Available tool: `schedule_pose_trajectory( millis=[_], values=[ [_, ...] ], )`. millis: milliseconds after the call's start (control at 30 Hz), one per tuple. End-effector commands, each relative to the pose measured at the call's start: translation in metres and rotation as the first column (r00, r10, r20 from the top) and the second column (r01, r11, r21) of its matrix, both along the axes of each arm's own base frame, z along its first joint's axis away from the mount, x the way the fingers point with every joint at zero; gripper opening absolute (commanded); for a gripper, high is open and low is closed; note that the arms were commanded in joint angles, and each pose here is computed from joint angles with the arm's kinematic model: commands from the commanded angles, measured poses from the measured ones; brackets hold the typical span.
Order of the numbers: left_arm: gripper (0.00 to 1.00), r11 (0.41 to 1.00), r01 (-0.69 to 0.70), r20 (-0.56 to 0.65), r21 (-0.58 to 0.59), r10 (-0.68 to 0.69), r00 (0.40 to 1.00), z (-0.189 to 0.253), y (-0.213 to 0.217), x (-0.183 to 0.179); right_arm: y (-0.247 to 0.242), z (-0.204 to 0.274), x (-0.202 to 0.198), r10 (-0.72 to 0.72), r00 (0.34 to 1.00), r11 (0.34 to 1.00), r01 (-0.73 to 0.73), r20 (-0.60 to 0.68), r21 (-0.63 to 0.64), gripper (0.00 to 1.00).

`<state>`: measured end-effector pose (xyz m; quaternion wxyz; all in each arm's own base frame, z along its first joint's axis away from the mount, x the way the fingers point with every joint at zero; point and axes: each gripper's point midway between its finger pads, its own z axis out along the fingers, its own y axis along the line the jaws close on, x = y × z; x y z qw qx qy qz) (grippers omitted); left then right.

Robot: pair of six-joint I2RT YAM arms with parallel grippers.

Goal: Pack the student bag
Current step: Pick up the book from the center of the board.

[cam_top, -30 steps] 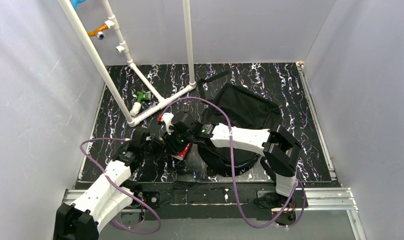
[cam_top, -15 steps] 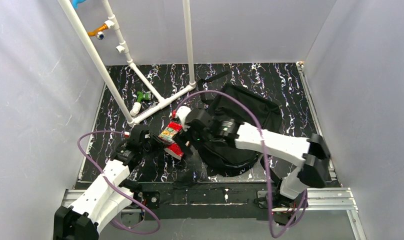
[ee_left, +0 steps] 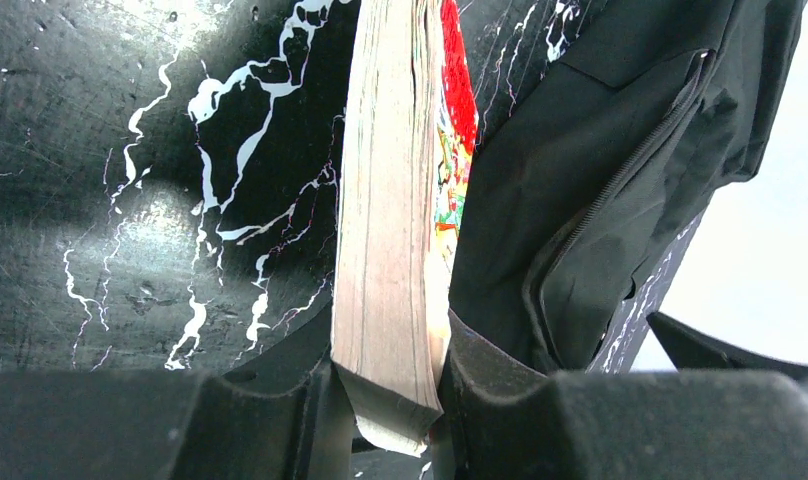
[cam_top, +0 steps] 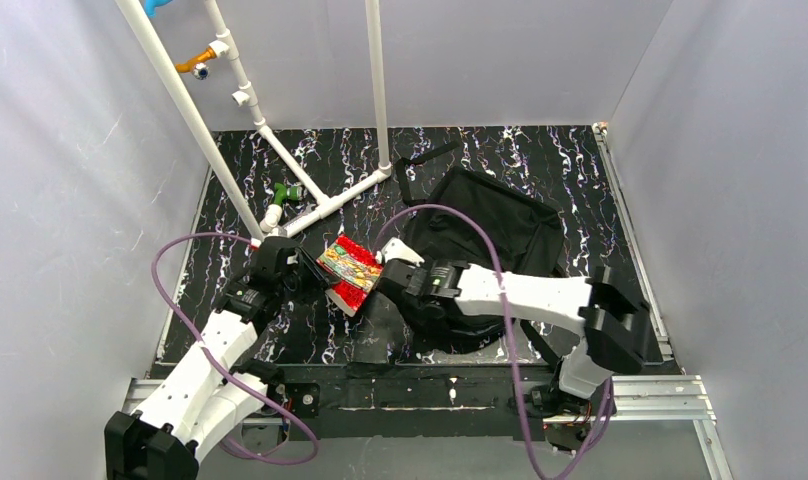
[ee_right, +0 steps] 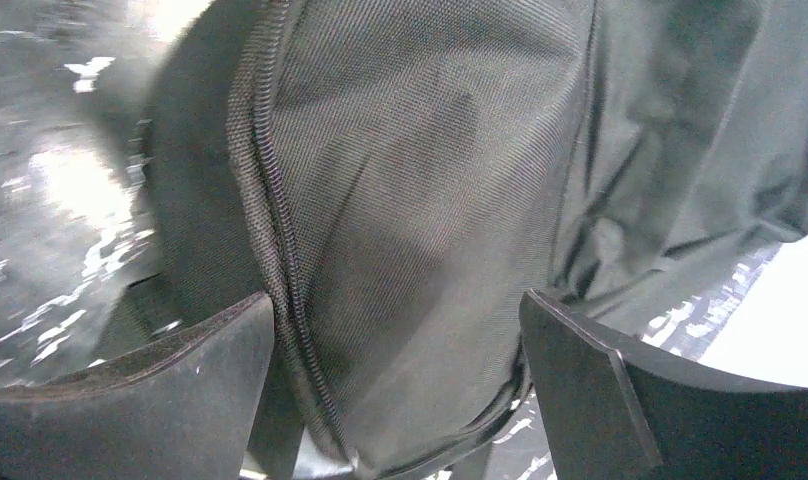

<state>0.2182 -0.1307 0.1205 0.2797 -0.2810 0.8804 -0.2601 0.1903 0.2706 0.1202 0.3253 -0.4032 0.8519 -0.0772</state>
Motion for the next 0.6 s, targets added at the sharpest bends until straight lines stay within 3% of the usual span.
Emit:
schedule_pose_trajectory(
  millis=[0,100,200,467,533,567],
  values=[
    [0.00,0.997,0.075,0.056,-0.007,-0.075,0.996,0.023,-0.009,0.004,-0.019,0.012,0.034,-0.117,0.967,0.972,0.158,0.226,-0.176,0.98],
    [0.00,0.996,0.087,0.045,-0.036,-0.086,0.995,0.023,-0.013,0.000,-0.017,0.020,0.040,-0.128,0.955,0.971,0.176,0.266,-0.164,0.95],
    [0.00,0.991,0.104,0.051,-0.078,-0.101,0.994,0.027,-0.019,-0.004,-0.013,0.030,0.041,-0.128,0.955,0.984,0.155,0.266,-0.083,0.84],
    [0.00,0.971,0.175,0.104,-0.164,-0.160,0.982,0.054,-0.036,-0.004,-0.025,0.047,0.056,-0.186,0.958,0.982,0.175,0.221,0.068,0.45],
    [0.00,0.960,0.213,0.118,-0.183,-0.194,0.974,0.063,-0.044,-0.003,-0.027,0.049,0.061,-0.196,0.959,0.980,0.183,0.206,0.082,0.31],
    [0.00,0.951,0.237,0.130,-0.200,-0.214,0.968,0.068,-0.048,-0.003,-0.027,0.050,0.063,-0.201,0.959,0.979,0.187,0.198,0.087,0.19]
  ],
)
